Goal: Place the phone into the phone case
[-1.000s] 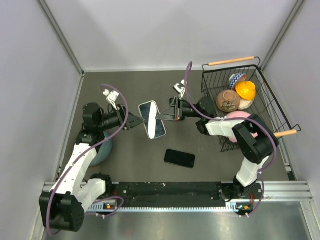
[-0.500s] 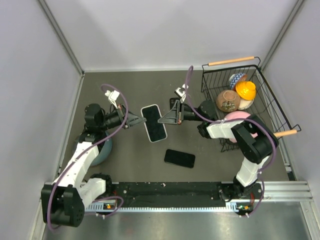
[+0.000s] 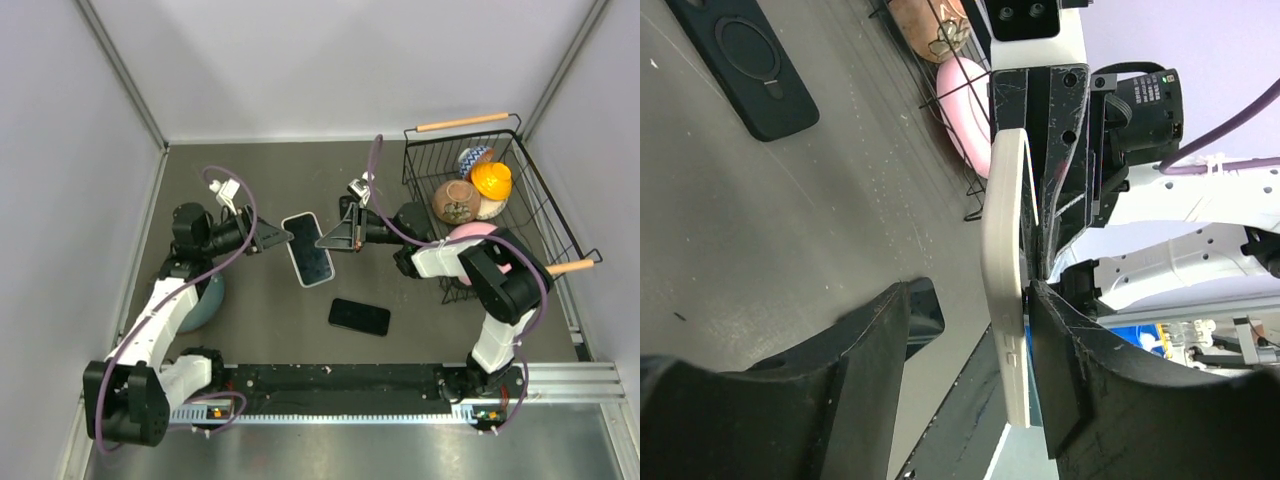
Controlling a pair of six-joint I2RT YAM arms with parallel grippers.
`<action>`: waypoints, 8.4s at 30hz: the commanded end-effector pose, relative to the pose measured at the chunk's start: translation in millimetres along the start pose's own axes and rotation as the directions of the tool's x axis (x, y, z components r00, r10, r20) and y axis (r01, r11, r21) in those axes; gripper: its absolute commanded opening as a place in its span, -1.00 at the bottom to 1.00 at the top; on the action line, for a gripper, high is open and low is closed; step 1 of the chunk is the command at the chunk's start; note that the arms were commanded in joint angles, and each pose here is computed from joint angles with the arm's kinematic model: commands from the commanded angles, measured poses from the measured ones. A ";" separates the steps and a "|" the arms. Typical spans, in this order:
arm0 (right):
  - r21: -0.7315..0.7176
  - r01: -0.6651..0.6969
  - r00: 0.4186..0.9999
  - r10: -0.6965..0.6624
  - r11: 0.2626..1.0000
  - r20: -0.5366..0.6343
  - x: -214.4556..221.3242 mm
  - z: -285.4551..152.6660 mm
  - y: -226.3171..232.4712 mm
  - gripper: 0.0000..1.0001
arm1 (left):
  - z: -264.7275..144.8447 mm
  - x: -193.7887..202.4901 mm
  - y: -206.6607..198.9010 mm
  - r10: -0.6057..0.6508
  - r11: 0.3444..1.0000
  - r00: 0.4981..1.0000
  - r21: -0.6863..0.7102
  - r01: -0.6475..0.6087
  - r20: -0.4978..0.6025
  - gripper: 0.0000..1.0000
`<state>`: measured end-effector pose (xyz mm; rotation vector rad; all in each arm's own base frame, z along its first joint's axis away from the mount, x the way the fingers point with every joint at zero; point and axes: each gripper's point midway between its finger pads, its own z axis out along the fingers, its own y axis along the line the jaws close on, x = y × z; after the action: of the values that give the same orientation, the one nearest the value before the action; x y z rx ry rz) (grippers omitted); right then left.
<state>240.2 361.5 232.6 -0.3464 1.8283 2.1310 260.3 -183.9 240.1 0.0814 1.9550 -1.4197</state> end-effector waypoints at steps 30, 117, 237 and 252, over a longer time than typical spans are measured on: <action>-0.040 0.116 0.971 -0.104 0.992 0.216 -51.5 -1.7 2.5 -1.00 | 18.4 57.3 6.2 -0.089 0.995 0.988 0.044 0.095 -0.124 -1.00; 0.694 0.245 0.907 -0.414 0.677 0.083 17.6 -105.8 33.4 0.97 | 30.4 -16.9 215.7 -0.240 0.779 0.909 -0.627 -0.030 -0.341 -0.47; 0.930 0.331 0.937 -0.175 0.161 -0.303 -86.4 -92.6 -211.8 -0.06 | -39.3 0.0 93.6 0.001 0.864 0.999 -0.502 0.023 0.048 0.69; 0.747 0.277 0.950 -0.290 0.604 -0.118 -42.8 -47.7 -114.8 -0.15 | 40.3 -4.7 71.7 -0.113 0.955 0.991 -0.283 0.088 -0.074 0.50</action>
<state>330.7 306.4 96.7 -0.3667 2.4211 0.8094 294.4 -156.6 144.4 -0.2127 2.3452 -1.0879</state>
